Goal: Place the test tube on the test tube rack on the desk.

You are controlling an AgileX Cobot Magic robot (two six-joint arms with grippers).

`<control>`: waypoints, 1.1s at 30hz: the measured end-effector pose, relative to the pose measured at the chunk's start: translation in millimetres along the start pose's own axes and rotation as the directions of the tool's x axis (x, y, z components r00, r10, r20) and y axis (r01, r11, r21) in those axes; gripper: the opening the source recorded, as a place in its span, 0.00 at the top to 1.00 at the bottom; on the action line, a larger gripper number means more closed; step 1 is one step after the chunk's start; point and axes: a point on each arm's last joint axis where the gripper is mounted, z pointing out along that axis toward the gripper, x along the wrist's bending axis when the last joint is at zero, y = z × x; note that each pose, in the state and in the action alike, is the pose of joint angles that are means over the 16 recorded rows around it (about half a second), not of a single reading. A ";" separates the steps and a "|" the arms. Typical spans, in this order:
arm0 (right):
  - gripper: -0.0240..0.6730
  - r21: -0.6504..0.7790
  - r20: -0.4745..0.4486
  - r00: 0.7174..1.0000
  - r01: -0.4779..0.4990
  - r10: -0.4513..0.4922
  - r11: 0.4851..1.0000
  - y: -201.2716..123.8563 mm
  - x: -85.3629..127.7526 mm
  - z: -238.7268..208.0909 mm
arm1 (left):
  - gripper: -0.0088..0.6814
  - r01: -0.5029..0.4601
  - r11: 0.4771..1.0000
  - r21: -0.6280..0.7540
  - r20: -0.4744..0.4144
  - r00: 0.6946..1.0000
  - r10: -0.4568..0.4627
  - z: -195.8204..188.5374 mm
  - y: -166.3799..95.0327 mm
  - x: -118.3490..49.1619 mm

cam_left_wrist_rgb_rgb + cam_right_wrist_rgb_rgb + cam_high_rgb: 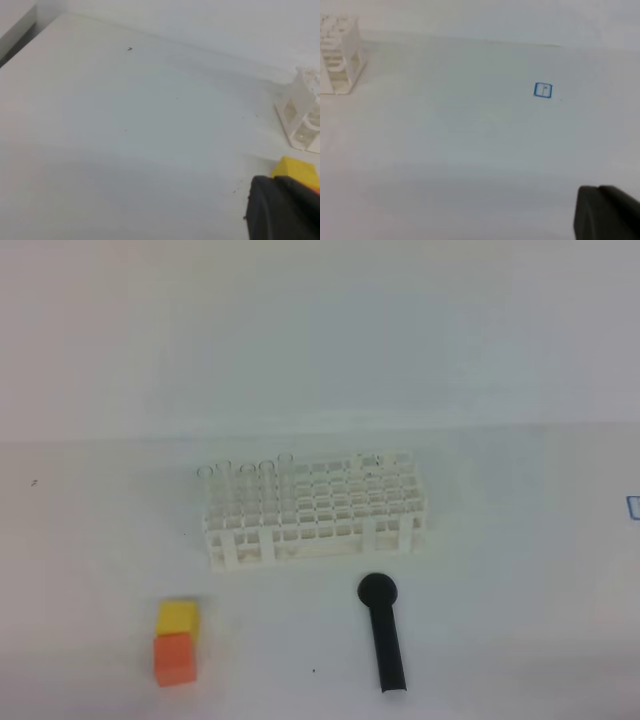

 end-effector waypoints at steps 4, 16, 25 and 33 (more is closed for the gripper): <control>0.97 -0.010 0.001 1.000 0.000 0.000 1.000 0.4 0.0 -0.6 | 0.99 0.005 1.000 0.002 0.005 1.000 -0.005 0.0 -0.2 -0.3; 0.97 -0.016 0.001 1.000 0.000 0.000 1.000 0.6 -0.1 -1.0 | 0.99 0.006 1.000 0.006 0.007 1.000 -0.006 0.1 -0.4 -0.4; 0.97 -0.016 0.001 1.000 0.000 0.000 1.000 0.6 -0.1 -1.0 | 0.99 0.006 1.000 0.006 0.007 1.000 -0.006 0.1 -0.5 -0.4; 0.97 -0.016 0.001 1.000 0.000 0.000 1.000 0.6 -0.1 -1.0 | 0.99 0.006 1.000 0.006 0.007 1.000 -0.006 0.1 -0.5 -0.4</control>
